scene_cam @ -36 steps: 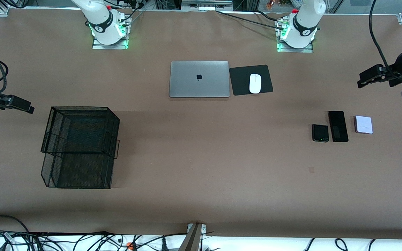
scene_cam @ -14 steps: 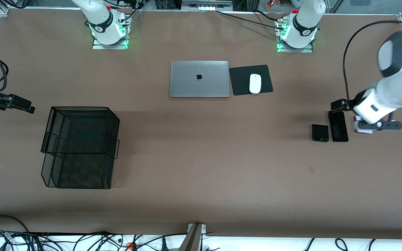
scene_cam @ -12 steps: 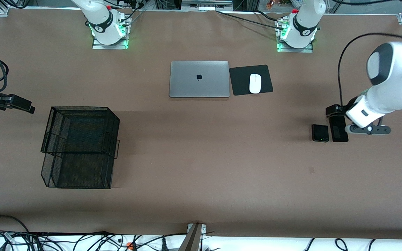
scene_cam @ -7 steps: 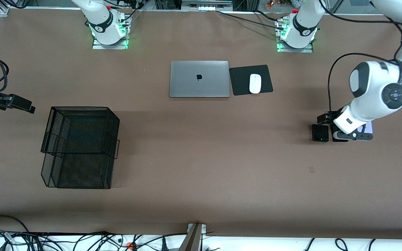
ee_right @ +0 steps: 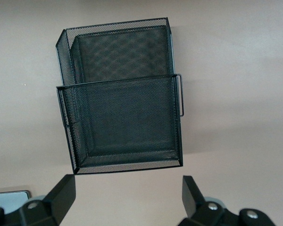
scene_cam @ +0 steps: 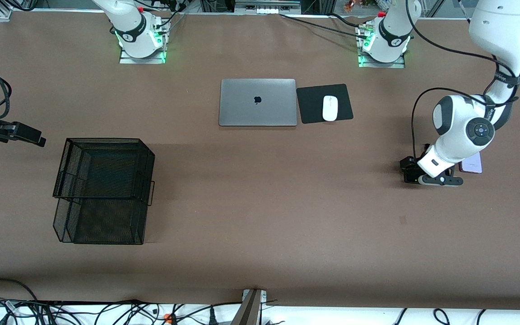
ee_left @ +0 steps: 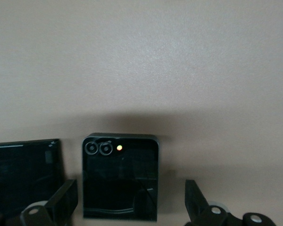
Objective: Place phones with both arms
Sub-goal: 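Reach down and grasp the small black flip phone with the left gripper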
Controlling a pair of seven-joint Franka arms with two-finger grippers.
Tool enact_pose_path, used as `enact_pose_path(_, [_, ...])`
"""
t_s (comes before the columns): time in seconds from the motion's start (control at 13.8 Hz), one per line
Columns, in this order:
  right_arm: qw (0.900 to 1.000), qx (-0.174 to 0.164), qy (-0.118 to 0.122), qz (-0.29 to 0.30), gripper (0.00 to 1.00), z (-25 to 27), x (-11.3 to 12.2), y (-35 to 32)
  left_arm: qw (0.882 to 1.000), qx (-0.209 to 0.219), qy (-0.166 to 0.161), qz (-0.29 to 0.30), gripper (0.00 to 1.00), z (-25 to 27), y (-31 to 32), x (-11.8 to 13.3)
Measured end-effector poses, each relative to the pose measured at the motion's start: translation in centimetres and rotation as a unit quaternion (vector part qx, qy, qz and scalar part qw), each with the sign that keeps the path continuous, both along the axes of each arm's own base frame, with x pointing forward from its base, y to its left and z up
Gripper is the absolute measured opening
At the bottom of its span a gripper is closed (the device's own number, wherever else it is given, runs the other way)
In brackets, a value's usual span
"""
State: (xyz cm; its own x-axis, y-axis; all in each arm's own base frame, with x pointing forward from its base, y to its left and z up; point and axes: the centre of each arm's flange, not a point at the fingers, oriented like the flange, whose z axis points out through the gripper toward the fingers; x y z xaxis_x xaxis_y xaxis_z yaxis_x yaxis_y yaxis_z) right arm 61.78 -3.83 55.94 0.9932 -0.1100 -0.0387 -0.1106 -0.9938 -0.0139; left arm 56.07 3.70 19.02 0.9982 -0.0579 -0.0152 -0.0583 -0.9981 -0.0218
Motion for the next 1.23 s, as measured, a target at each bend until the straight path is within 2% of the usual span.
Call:
enact_pose_path(0.29, [1.0,0.0,0.0,0.0,1.0,0.0,0.0,0.0,1.0,0.013,-0.003,-0.026,1.0,-1.3,0.1,-0.1])
enact_pose_path(0.94, [1.0,0.001,0.007,0.004,1.0,-0.9,0.3,0.5,0.999,0.01,-0.018,-0.027,1.0,-3.3,0.4,0.0])
enact_pose_path(1.09, [1.0,0.0,0.006,0.004,1.0,-0.9,0.4,0.5,0.999,0.01,-0.019,-0.026,0.97,-3.4,0.5,0.0])
enact_pose_path(1.16, [1.0,0.0,0.005,0.004,1.0,-0.9,0.4,0.5,0.999,0.01,-0.021,-0.024,0.91,-3.4,0.8,0.0])
enact_pose_path(1.23, [1.0,0.0,0.005,0.004,1.0,-0.9,0.4,0.5,0.999,0.01,-0.021,-0.023,0.91,-3.4,0.9,0.0])
